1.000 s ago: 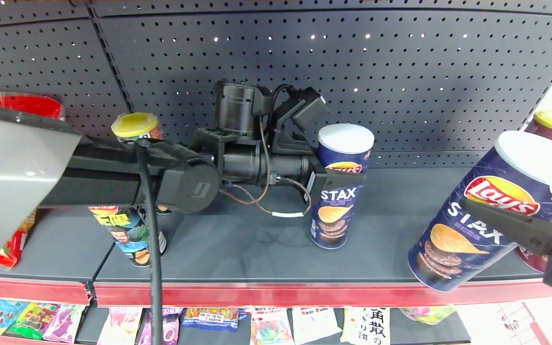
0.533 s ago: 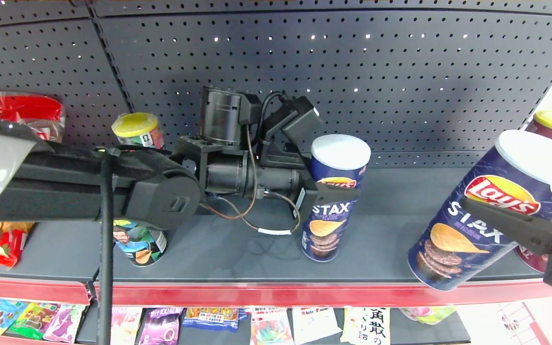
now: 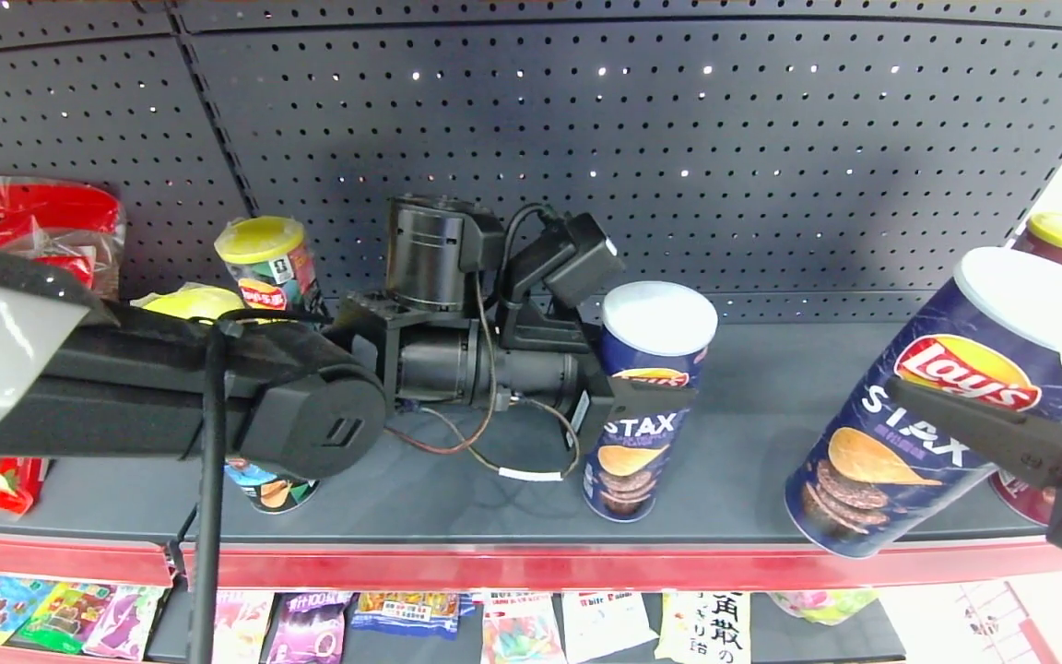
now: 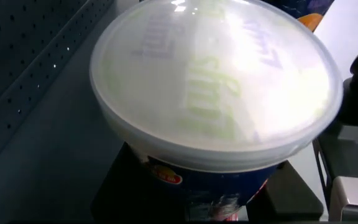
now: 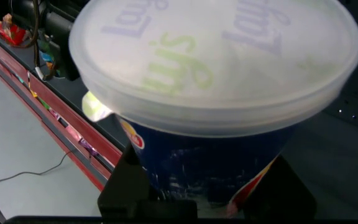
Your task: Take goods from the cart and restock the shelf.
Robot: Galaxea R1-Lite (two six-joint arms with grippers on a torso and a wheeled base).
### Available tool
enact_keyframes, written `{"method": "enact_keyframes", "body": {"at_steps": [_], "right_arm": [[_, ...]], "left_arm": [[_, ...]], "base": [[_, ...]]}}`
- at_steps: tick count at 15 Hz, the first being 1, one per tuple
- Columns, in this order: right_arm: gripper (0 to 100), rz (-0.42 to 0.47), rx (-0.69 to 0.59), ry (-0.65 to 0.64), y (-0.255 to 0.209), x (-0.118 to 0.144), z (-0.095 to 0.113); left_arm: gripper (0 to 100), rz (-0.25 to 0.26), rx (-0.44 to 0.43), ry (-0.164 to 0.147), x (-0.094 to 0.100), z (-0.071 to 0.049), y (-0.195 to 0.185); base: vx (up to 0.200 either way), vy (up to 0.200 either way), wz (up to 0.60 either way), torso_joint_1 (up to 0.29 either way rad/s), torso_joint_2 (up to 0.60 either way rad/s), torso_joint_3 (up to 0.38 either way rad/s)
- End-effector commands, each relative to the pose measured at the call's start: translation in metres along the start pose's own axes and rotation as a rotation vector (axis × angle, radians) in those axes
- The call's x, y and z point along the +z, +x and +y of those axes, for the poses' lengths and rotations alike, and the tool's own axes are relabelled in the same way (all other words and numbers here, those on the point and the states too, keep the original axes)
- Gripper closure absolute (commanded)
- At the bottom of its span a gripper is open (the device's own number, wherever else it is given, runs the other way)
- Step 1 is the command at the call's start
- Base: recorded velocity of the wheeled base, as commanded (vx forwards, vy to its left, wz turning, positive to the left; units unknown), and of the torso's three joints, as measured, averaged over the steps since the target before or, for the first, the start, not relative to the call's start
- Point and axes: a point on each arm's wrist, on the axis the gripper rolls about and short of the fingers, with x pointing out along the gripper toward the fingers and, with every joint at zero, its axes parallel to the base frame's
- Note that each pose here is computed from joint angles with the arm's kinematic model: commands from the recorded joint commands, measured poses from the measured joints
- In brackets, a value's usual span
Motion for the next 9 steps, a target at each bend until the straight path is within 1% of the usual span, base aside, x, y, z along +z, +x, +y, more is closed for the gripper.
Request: {"method": "enact_keyframes", "body": {"at_steps": [1, 5, 9], "right_arm": [[100, 0.000, 0.000, 0.000, 0.0005, 0.0007, -0.0001], [100, 0.001, 0.000, 0.000, 0.0008, 0.0005, -0.0002], [100, 0.001, 0.000, 0.000, 0.0008, 0.0005, -0.0002]], "left_arm": [[100, 0.006, -0.007, -0.005, -0.0036, -0.0043, -0.0003], [100, 0.002, -0.005, 0.000, -0.0053, -0.0058, 0.0002], [100, 0.008, 0.008, -0.002, -0.0070, -0.0049, 0.0015]], "base": [[0.000, 0.000, 0.00, 0.000, 0.00, 0.000], [0.000, 0.000, 0.00, 0.000, 0.00, 0.000], [0.000, 0.000, 0.00, 0.000, 0.00, 0.000]]}}
